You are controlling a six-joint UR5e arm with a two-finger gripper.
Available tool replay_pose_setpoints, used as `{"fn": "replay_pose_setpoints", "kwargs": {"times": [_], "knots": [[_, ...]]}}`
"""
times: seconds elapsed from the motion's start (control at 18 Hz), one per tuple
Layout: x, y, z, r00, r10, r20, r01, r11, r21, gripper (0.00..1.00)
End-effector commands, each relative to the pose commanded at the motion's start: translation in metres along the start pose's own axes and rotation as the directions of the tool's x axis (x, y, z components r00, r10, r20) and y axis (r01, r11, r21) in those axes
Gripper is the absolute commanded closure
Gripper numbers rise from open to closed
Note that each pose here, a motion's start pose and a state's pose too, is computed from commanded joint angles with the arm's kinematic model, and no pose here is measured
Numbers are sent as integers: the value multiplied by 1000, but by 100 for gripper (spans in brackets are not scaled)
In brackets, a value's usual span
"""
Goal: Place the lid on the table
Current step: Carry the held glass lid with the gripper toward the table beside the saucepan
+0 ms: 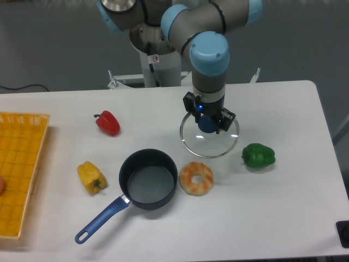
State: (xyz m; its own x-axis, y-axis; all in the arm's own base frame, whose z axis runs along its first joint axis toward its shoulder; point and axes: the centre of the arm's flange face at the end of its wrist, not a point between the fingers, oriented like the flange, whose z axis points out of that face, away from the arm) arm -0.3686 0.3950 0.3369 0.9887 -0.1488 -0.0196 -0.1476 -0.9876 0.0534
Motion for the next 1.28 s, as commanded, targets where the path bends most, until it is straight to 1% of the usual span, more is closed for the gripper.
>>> {"fn": "replay_pose_setpoints", "kwargs": {"times": [0.28,0.56,0.83,1.28], "knots": [[14,2,14,1000,12,-26,-13,1000,-19,49],[28,2,36,997,25,-68,-28,999,-39,49],[30,0,45,996,28,-83,-32,998,-48,49],[34,-15,61,994,68,-83,-77,991,-114,49]]}}
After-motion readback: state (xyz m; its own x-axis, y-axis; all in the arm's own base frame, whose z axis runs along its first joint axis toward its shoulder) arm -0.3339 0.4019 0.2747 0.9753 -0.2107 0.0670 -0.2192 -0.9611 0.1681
